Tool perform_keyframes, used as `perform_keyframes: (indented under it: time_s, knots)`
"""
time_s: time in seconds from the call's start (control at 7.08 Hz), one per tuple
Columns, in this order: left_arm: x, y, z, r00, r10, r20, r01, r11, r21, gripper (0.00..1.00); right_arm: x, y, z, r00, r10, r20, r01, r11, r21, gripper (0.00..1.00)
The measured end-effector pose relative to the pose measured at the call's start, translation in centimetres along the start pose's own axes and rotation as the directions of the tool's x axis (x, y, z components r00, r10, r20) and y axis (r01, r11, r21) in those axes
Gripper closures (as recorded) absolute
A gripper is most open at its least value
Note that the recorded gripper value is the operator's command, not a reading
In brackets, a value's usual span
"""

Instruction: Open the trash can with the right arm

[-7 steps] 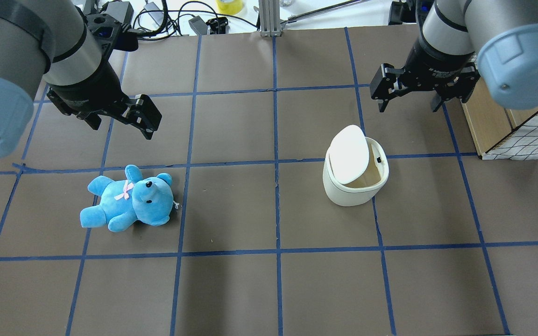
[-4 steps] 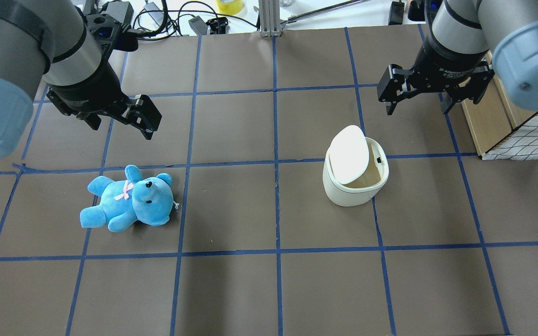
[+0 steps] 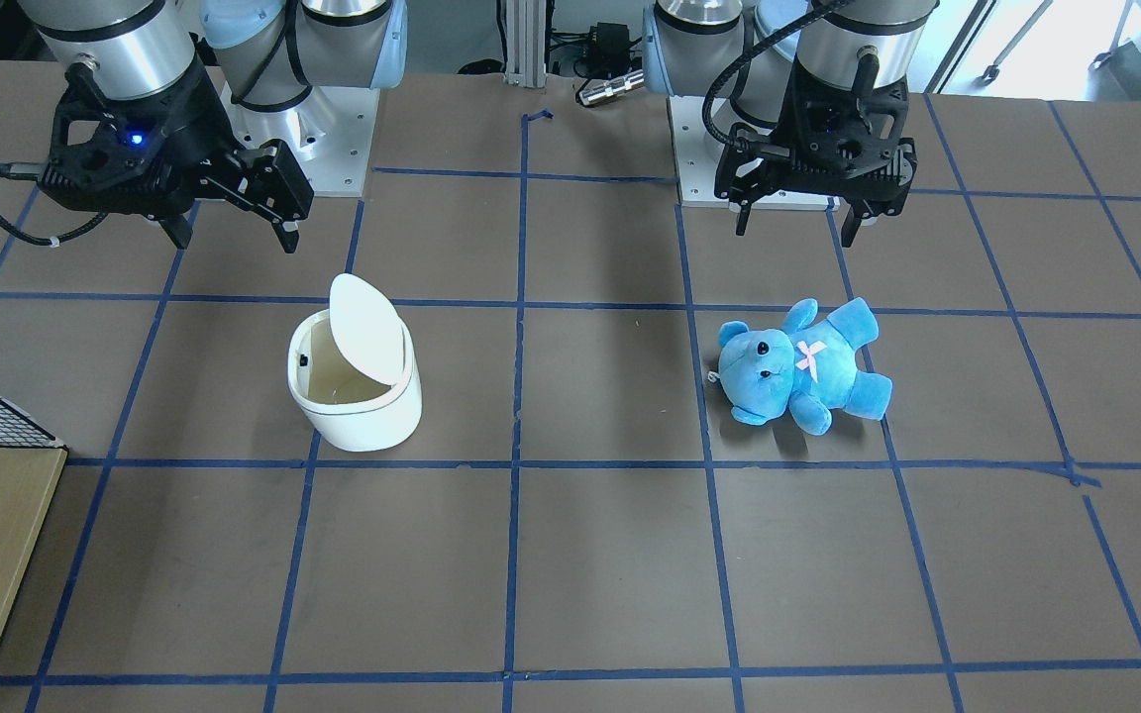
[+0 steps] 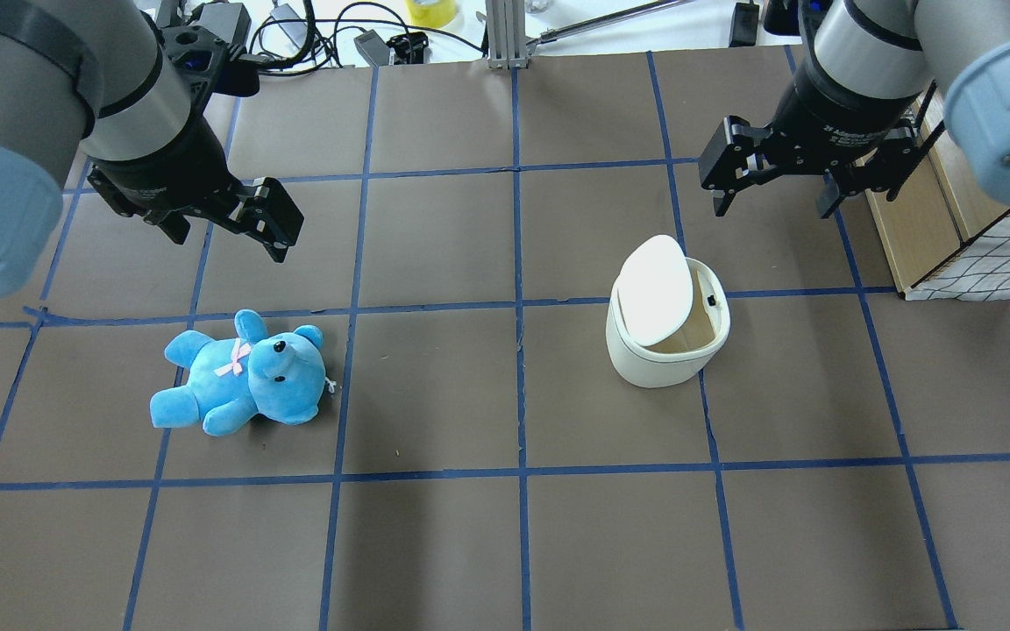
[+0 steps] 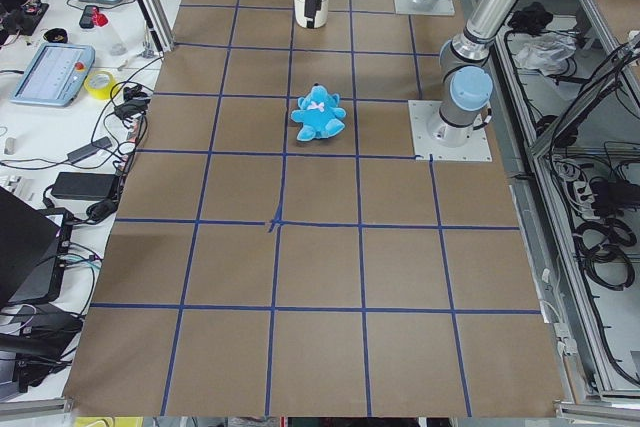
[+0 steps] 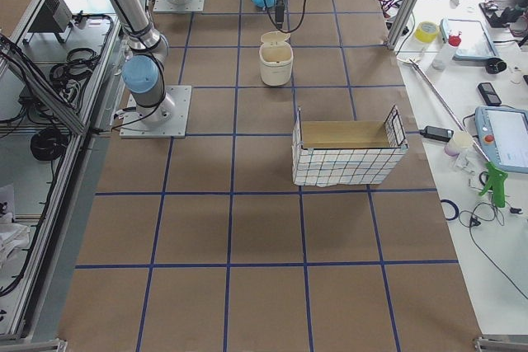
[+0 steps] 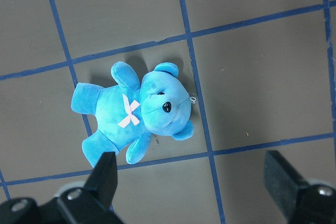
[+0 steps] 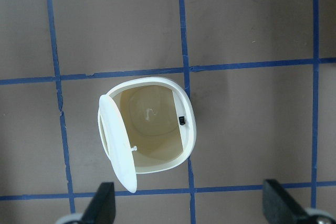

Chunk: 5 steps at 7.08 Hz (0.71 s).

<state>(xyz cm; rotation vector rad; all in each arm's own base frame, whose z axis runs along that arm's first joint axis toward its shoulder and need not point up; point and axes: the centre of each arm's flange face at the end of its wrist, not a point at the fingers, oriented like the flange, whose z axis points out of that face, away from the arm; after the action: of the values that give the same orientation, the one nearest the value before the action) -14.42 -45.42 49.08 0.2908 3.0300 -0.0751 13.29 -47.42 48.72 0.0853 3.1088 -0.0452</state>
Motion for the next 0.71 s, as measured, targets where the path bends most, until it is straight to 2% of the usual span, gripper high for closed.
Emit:
perform_keyframes:
  time_s: [0.71]
  knots:
    - [0.0,0.0,0.0,1.0,0.0,0.0,0.0,1.0,0.0,0.0,0.05,0.16,0.61,1.0,0.0,-0.005,-0.001,1.0,-0.023,0.0]
